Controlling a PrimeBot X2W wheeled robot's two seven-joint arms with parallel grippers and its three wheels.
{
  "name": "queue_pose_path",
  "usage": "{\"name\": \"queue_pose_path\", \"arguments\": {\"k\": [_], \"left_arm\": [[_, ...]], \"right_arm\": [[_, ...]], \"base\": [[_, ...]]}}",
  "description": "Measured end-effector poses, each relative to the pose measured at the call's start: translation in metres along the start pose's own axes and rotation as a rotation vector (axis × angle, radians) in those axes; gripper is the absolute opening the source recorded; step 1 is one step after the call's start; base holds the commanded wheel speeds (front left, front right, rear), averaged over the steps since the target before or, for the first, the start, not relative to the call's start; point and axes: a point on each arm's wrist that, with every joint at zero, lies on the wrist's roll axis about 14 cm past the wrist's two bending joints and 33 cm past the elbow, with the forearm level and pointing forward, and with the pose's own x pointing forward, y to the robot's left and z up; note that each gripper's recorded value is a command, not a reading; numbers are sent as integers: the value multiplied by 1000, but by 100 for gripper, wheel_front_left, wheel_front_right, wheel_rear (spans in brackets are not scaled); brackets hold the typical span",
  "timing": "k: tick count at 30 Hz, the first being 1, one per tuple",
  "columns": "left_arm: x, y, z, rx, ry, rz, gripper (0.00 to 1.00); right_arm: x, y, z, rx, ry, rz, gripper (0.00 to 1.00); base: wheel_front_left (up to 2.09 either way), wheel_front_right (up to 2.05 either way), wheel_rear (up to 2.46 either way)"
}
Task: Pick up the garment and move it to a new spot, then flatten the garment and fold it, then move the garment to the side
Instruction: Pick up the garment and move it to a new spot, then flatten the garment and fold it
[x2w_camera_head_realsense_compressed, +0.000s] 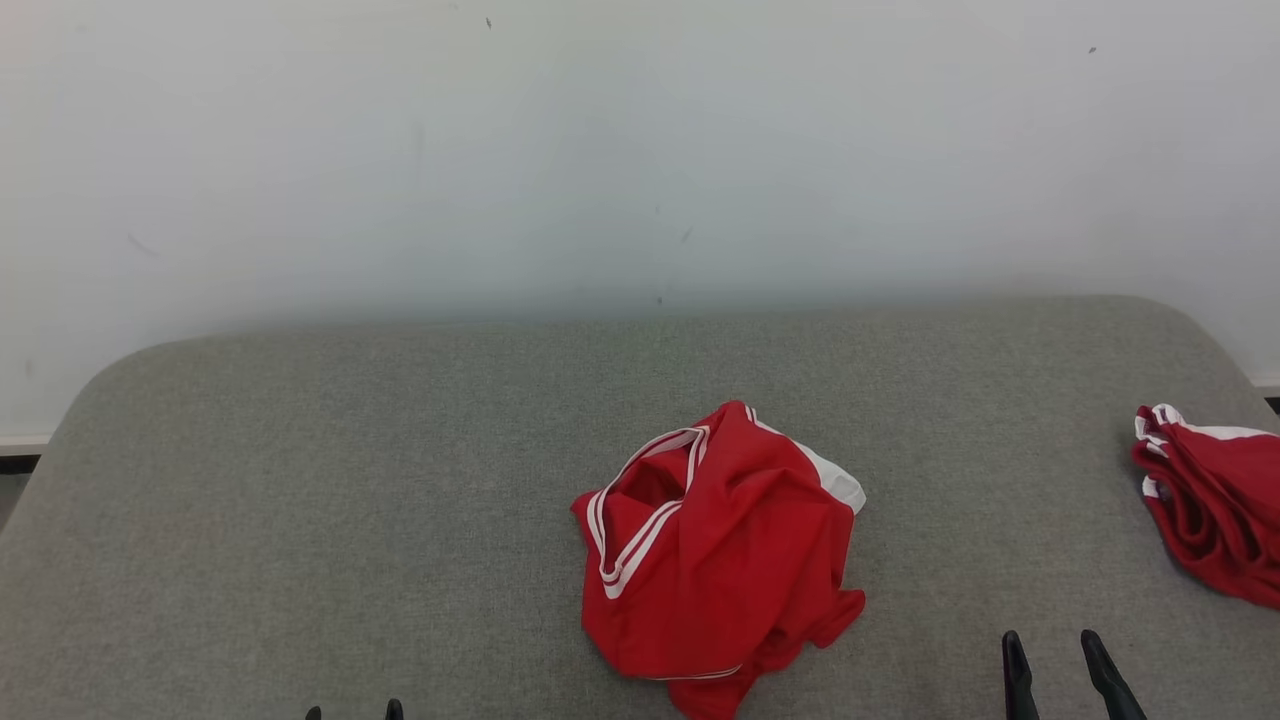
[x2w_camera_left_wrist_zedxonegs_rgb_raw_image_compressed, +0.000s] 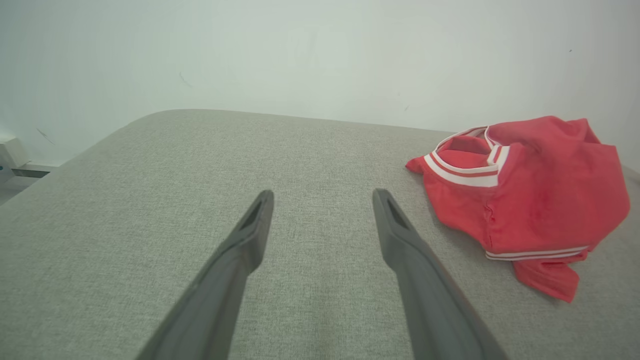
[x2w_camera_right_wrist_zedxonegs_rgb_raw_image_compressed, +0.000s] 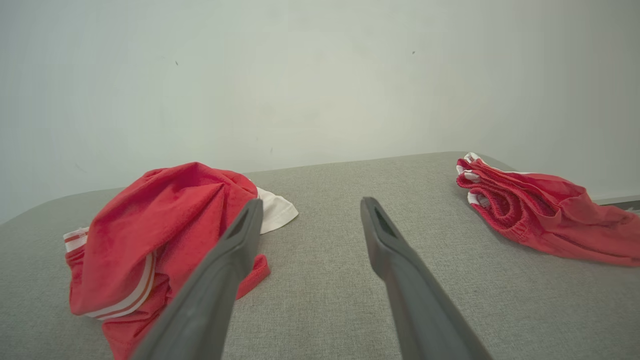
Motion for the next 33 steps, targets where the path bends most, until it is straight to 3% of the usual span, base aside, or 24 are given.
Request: {"name": "queue_pose_path", "arguments": {"k": [33], "left_arm": [[10,-12,-1,0,8,-34,100]], "right_arm": [[4,0,4,12,-13,-7,100]], "base": [[0,0,0]]}}
